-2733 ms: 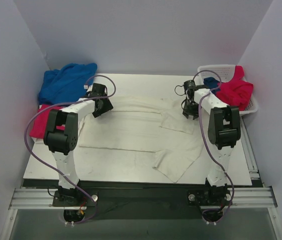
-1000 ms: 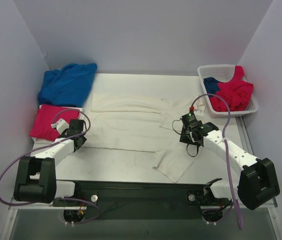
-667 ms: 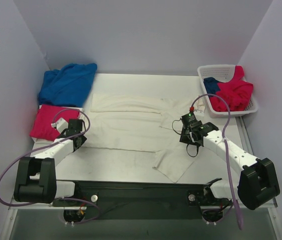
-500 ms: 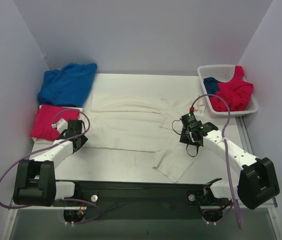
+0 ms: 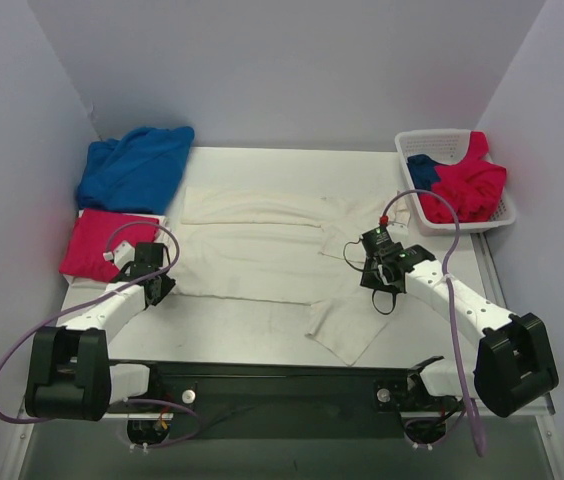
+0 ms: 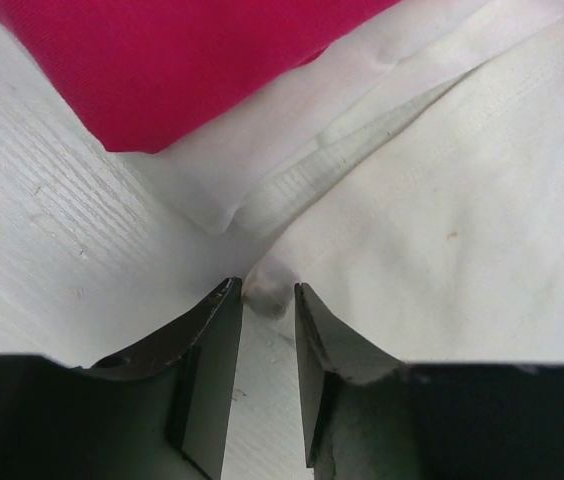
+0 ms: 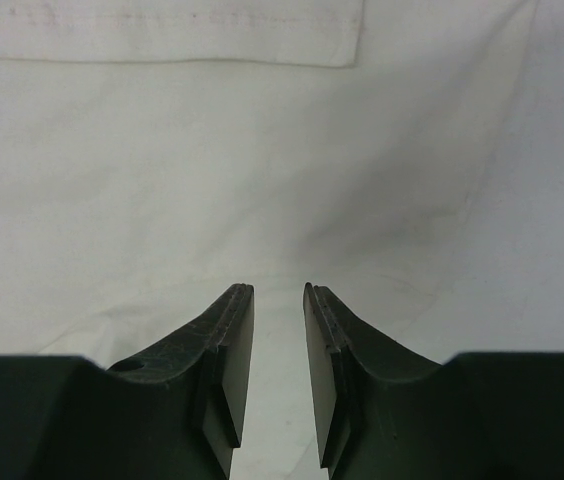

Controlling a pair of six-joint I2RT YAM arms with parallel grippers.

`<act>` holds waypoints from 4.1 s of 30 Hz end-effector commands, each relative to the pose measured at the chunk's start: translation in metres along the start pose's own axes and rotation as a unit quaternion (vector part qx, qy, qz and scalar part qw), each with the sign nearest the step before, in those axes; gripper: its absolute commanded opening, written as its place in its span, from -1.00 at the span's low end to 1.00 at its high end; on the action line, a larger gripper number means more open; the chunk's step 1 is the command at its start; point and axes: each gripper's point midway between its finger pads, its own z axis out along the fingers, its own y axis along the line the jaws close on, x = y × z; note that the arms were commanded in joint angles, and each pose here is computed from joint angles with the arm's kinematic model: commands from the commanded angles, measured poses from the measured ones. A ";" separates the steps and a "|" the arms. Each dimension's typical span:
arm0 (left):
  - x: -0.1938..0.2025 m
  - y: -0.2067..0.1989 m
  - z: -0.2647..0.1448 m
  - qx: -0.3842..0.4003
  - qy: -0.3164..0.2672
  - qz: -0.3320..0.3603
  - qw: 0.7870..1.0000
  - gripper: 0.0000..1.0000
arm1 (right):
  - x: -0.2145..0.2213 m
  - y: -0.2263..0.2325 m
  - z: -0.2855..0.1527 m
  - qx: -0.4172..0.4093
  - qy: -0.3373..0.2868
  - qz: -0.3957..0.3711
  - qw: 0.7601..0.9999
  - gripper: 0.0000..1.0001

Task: Fold and stack the t-shirts
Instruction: Grap the side of the flattened tshirt closest away from the robot with both arms

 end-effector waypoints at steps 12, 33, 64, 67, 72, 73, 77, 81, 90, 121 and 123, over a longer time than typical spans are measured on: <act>0.020 0.017 0.004 -0.034 0.041 0.022 0.998 -0.70 | 0.008 -0.016 -0.003 0.030 0.000 -0.003 1.000 -0.44; 0.015 -0.008 -0.005 0.029 0.031 0.025 0.999 -1.00 | 0.132 -0.016 -0.025 0.018 0.089 -0.037 0.995 -0.21; 0.018 -0.003 -0.008 0.018 0.029 0.035 0.999 -1.00 | 0.163 -0.021 -0.037 0.039 0.037 -0.096 0.994 -0.21; 0.017 -0.004 -0.007 0.019 0.028 0.035 0.999 -1.00 | 0.166 -0.021 -0.037 0.039 0.028 -0.102 0.994 -0.25; 0.018 -0.003 -0.006 0.017 0.028 0.036 0.999 -1.00 | 0.171 -0.021 -0.036 0.038 0.022 -0.110 0.993 -0.28; 0.018 -0.003 -0.006 0.017 0.029 0.038 0.999 -1.00 | 0.173 -0.023 -0.032 0.042 0.023 -0.112 0.993 -0.30; 0.019 -0.004 -0.006 0.019 0.030 0.039 0.999 -1.00 | 0.168 -0.015 -0.033 0.027 0.008 -0.116 0.993 -0.31; 0.019 -0.004 -0.006 0.020 0.031 0.041 0.998 -1.00 | 0.162 -0.009 -0.036 0.013 -0.006 -0.114 0.993 -0.30; 0.019 -0.005 -0.006 0.023 0.032 0.043 0.998 -1.00 | 0.146 0.002 -0.043 -0.021 -0.045 -0.095 0.994 -0.30; 0.018 -0.007 -0.007 0.024 0.032 0.043 0.998 -1.00 | 0.191 -0.016 -0.020 -0.009 0.087 -0.061 0.994 -1.00; 0.017 -0.008 -0.008 0.026 0.031 0.043 0.998 -1.00 | 0.188 -0.020 -0.025 0.002 0.081 -0.073 0.994 -1.00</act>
